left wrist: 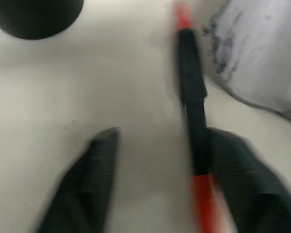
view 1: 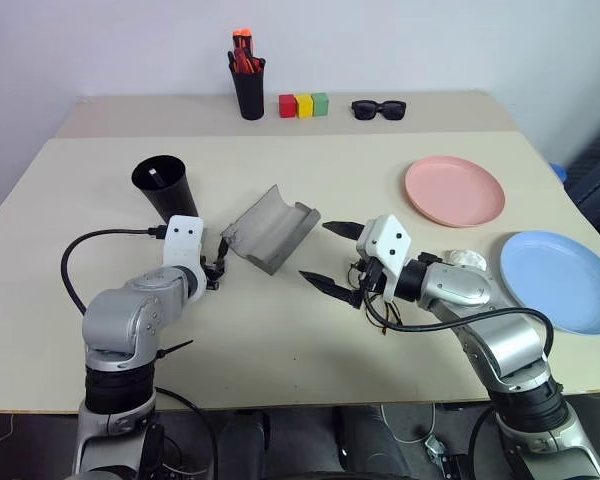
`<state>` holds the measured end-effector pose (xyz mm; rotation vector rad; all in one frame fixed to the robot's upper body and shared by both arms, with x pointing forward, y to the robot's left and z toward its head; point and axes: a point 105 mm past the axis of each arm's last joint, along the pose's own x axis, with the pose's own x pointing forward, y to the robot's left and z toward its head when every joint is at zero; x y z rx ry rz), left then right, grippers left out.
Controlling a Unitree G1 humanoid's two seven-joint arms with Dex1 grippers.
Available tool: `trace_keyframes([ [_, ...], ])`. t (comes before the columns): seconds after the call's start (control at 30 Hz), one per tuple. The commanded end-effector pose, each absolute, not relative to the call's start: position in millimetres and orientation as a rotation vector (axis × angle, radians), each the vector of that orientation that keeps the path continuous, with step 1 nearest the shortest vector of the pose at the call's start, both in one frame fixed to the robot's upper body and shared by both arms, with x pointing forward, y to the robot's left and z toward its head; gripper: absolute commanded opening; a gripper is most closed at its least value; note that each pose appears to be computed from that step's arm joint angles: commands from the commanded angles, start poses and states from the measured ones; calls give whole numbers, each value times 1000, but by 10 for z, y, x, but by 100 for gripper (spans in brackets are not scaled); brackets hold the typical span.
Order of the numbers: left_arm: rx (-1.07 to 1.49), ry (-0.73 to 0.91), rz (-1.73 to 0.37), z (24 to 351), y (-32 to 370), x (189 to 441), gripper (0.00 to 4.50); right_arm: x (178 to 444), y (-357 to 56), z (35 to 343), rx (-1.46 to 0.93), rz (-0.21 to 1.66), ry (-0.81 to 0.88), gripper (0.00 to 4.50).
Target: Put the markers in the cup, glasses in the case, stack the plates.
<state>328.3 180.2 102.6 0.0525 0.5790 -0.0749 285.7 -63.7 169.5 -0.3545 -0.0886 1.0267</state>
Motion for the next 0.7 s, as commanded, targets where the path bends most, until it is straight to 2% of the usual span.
trace_keyframes([
  [0.03,54,568,-50,1071,1815,3303,66,2794,-590,1790,-373,1035,-137,450],
  [0.07,58,567,-39,1070,1830,3305,22,2790,-583,1788,-372,1036,-138,450],
  [0.1,64,557,-23,1084,1861,3309,5,2786,-577,1786,-371,1037,-139,450],
  [0.27,81,560,60,1088,2014,3292,5,2778,-562,1778,-369,1040,-138,450],
  [0.43,64,624,73,1059,2054,3119,5,2769,-557,1764,-376,1053,-132,450],
  [0.57,89,627,71,1124,2091,3064,167,2765,-552,1752,-378,1066,-127,450],
  [0.7,87,588,85,1220,2117,3174,346,2763,-524,1738,-377,1078,-127,450],
])
